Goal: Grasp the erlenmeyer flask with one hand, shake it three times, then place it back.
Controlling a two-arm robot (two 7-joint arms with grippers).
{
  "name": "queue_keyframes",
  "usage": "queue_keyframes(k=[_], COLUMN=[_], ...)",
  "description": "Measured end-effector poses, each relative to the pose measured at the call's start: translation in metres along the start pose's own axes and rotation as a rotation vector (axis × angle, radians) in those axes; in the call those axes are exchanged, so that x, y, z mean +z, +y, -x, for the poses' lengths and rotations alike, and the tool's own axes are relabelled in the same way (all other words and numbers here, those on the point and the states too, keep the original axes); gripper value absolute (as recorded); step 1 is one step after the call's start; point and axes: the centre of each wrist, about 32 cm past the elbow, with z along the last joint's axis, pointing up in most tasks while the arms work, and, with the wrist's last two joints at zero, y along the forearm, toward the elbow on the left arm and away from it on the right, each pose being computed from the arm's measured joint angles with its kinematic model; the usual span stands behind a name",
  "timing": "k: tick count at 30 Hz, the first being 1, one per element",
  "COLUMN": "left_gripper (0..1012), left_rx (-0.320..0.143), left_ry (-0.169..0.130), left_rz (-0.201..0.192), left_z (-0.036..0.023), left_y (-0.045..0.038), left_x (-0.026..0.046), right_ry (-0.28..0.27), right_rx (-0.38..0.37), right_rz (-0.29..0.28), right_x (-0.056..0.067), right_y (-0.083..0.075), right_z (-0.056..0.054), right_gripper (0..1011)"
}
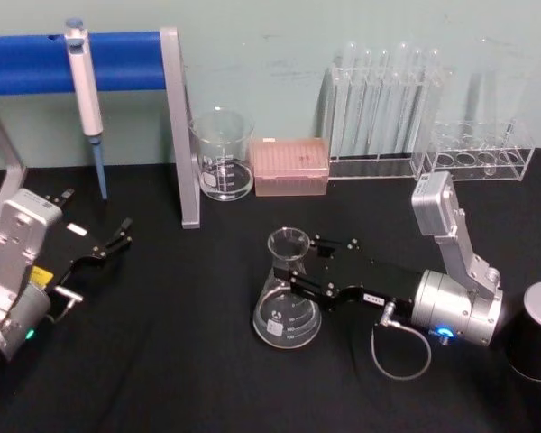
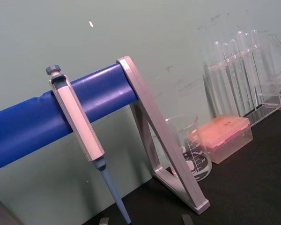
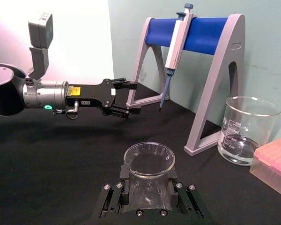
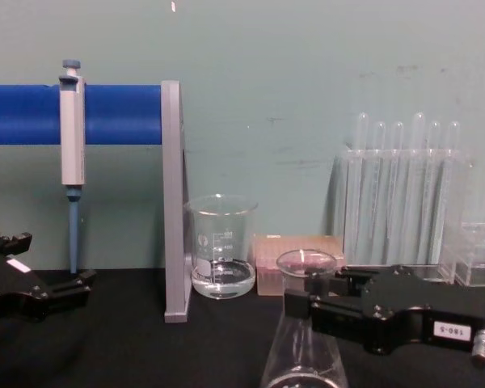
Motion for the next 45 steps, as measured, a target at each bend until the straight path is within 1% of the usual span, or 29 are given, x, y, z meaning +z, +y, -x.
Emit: queue_keyframes(k=[22,45], left_gripper=[1001,1001], left_rx=[0.0,0.0], left_ry=[0.0,0.0], left_rz=[0.0,0.0], left_z=[0.0,0.0], left_y=[0.0,0.0], left_x=[0.0,0.0], right_ry=[0.028,0.031], right_rx=[-0.017,-0.027], right_rz=[0.011,0.013], right_x=[-0.0045,-0.0046], right_y=[-0.0007,-0.0011], right_z=[0.0003,-0.0008], right_gripper=[447,447])
